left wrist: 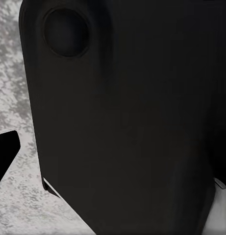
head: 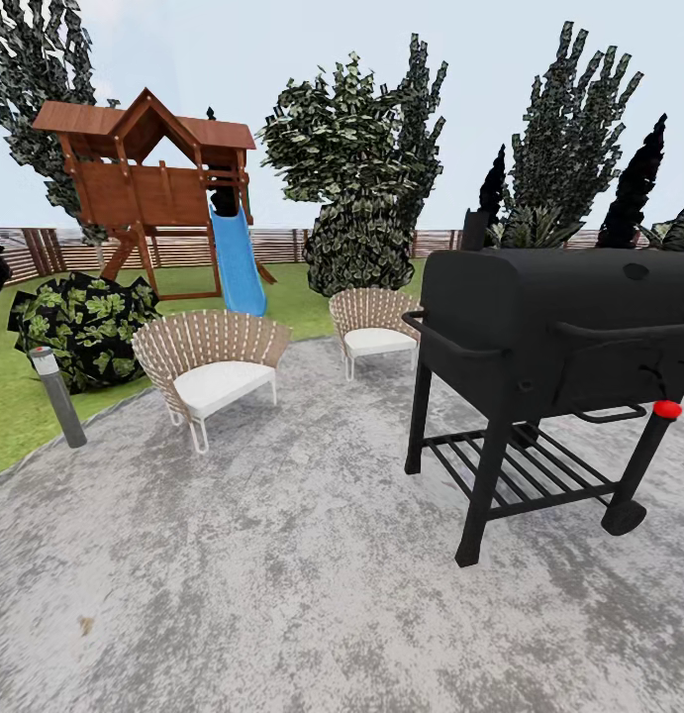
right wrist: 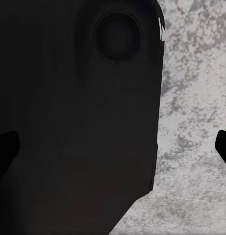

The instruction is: In the garden, pick up the pesticide atomizer on the floor and spray pesticide onto both trees until each tree trunk is fully covered.

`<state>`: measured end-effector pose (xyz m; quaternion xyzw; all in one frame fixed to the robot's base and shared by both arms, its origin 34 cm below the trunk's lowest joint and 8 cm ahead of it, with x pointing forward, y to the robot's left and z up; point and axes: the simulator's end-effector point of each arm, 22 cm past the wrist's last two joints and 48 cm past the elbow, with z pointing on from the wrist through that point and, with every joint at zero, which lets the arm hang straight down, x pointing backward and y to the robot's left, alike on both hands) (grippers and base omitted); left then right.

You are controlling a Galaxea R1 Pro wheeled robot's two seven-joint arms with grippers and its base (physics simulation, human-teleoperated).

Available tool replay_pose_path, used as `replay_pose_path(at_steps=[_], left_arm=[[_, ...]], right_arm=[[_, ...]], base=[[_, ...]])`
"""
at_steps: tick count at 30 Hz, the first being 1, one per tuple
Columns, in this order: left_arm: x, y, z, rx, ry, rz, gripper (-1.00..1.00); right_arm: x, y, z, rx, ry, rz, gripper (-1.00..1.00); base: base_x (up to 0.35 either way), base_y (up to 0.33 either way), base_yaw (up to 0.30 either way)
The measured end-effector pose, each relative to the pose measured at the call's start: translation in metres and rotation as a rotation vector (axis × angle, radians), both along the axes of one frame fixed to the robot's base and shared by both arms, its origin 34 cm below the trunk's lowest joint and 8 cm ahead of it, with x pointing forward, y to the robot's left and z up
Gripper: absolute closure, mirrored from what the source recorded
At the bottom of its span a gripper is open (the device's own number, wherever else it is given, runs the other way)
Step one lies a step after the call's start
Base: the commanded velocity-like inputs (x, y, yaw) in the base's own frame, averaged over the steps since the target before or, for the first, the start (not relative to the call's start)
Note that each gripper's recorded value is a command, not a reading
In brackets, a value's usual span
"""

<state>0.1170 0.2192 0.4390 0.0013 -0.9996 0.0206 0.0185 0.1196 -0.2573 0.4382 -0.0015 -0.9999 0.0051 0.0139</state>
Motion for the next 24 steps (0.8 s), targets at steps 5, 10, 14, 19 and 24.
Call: replay_pose_path(at_steps=[5, 10, 14, 19, 24], left_arm=[[0.003, 0.006, 0.0, 0.007, -0.006, 0.011, -1.0], [0.018, 0.03, -0.001, 0.044, -0.017, 0.051, -1.0], [0.261, 0.034, 0.055, -0.005, -0.516, 0.256, -1.0], [0.287, 0.036, 0.07, -0.002, -0.624, 0.264, -1.0], [0.295, 0.037, 0.075, 0.0, -0.666, 0.264, -1.0]], right_arm=[[0.007, -0.005, 0.0, -0.006, -0.008, 0.002, -1.0], [0.041, -0.033, 0.0, -0.061, -0.058, 0.004, -1.0], [0.31, -0.097, 0.07, -0.228, -0.567, -0.022, -1.0], [0.291, -0.098, 0.066, -0.234, -0.575, -0.016, -1.0], [0.294, -0.096, 0.067, -0.232, -0.588, -0.017, -1.0]], base=[[0.0, 0.0, 0.0], [0.0, 0.0, 0.0], [0.0, 0.0, 0.0], [0.0, 0.0, 0.0], [0.045, 0.108, -0.105]])
